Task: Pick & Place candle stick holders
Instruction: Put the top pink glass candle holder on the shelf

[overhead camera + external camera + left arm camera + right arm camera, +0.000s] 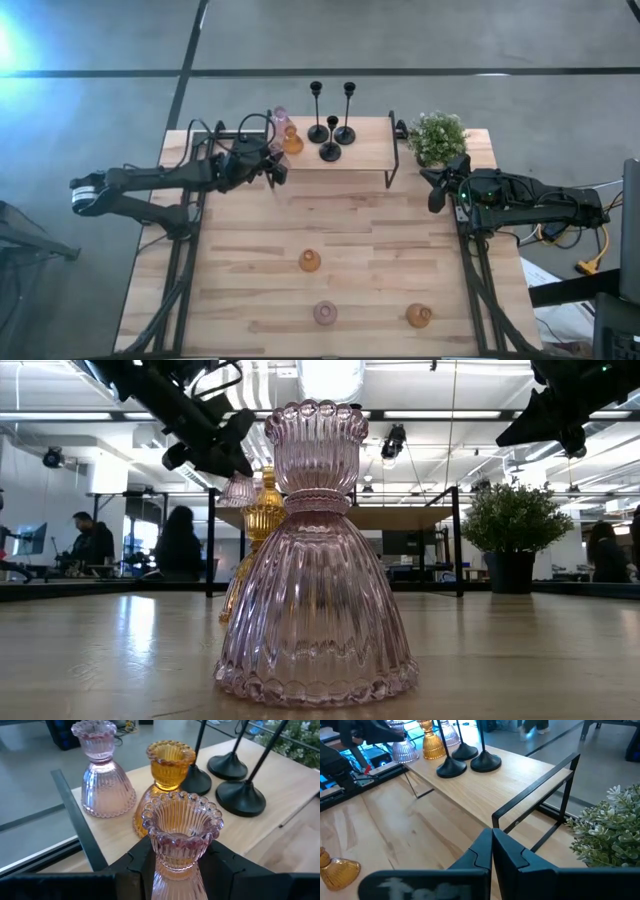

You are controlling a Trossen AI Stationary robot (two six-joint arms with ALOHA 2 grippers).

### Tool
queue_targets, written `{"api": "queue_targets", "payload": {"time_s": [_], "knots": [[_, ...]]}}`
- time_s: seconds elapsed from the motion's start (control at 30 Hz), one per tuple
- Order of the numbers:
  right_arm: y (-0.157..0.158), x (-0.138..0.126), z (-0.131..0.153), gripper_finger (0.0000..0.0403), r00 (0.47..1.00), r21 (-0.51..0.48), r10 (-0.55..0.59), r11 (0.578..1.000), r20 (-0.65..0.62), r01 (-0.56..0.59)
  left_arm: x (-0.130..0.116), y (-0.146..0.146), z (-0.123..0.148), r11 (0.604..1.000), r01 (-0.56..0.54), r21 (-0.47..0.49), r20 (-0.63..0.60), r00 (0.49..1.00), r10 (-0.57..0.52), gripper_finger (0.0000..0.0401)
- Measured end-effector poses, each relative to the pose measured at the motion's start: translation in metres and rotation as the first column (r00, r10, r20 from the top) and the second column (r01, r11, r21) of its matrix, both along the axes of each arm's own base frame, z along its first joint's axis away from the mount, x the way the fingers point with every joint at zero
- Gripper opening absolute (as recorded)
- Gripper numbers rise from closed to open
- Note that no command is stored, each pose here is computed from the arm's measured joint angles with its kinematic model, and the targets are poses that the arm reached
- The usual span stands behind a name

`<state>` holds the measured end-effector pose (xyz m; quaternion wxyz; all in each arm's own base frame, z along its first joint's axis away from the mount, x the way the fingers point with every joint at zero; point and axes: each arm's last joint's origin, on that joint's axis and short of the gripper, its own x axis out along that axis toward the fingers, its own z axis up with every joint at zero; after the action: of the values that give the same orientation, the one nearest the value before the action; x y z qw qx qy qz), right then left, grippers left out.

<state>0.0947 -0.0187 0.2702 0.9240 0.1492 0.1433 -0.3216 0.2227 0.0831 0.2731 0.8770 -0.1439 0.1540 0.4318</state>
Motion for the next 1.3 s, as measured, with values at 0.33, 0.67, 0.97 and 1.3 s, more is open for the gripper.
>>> {"api": "queue_targets", "payload": {"time_s": [0.33, 0.67, 0.97, 1.3], "knots": [[0.000, 0.000, 0.000, 0.0008, 1.000, 0.000, 0.000, 1.000, 0.000, 0.000, -0.002, 0.006, -0.002, 0.999, -0.028, 0.019, -0.003, 1.000, 0.028, 0.0125], [0.000, 0.000, 0.000, 0.0008, 1.000, 0.000, 0.000, 1.000, 0.000, 0.000, -0.002, 0.010, -0.008, 0.998, -0.044, 0.051, 0.032, 0.999, 0.042, 0.0126], [0.000, 0.000, 0.000, 0.0008, 1.000, 0.000, 0.000, 1.000, 0.000, 0.000, -0.003, 0.011, -0.015, 0.998, -0.032, 0.062, 0.066, 0.997, 0.028, 0.0126], [0.000, 0.000, 0.000, 0.0008, 1.000, 0.000, 0.000, 1.000, 0.001, 0.000, -0.004, 0.013, -0.015, 0.997, -0.025, 0.072, 0.058, 0.998, 0.021, 0.0126]]}}
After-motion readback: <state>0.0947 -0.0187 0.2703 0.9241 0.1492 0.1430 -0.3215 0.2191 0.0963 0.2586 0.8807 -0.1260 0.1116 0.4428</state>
